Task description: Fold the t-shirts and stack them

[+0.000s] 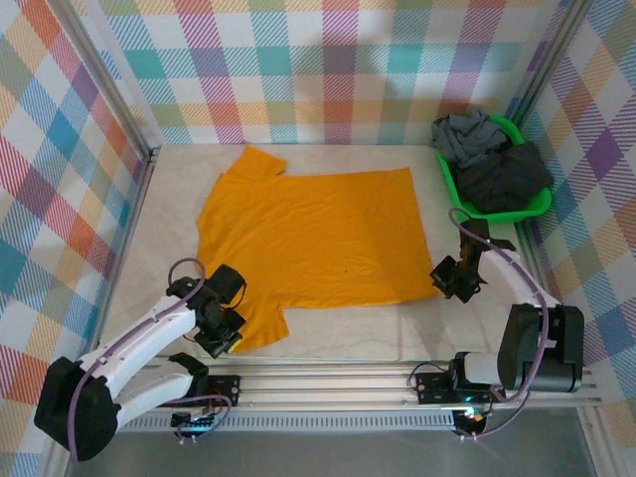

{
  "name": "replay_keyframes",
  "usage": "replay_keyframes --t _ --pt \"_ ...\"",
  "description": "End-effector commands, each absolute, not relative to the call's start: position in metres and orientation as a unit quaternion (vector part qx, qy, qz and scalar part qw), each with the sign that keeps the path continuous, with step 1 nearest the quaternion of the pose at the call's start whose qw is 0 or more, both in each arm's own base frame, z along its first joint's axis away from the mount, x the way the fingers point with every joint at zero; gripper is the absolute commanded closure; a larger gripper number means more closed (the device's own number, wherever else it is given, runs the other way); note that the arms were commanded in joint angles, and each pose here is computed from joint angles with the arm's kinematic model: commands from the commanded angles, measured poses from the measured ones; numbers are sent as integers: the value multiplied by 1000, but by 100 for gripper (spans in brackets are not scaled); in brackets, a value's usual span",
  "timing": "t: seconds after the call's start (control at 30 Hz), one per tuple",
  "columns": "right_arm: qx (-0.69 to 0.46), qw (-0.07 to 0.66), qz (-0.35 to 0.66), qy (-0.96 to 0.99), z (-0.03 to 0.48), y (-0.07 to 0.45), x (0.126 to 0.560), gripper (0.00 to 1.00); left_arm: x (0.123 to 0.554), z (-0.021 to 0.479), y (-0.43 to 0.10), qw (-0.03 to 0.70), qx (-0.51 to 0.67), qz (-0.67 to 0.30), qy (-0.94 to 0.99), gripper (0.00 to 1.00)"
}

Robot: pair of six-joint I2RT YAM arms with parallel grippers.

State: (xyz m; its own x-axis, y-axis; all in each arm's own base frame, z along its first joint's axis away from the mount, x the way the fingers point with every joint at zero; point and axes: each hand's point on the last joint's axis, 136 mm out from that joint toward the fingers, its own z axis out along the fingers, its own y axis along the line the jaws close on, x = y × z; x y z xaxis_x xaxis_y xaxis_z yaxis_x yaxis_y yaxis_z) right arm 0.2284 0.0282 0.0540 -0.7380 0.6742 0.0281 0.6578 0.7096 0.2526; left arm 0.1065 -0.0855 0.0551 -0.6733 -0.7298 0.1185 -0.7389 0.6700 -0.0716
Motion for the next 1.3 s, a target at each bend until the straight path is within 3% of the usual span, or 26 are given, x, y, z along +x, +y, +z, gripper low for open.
replay_keyframes --t 0.0,0.2,0.4,0.6,0.87,1.27 --pt "359 13 115 926 62 33 211 100 129 87 -87 -20 389 77 -918 100" --pt "347 21 130 928 75 38 245 100 205 126 -98 -89 403 116 -903 100" --pt "345 18 143 927 82 42 296 100 310 161 -99 -144 403 154 -891 100" --pt "356 20 140 924 80 39 340 100 381 169 -80 -167 401 146 -889 100" --pt "362 22 142 921 76 39 378 100 433 170 -66 -182 399 146 -887 100" --pt "361 21 149 920 70 42 401 100 453 158 -55 -177 392 127 -894 100"
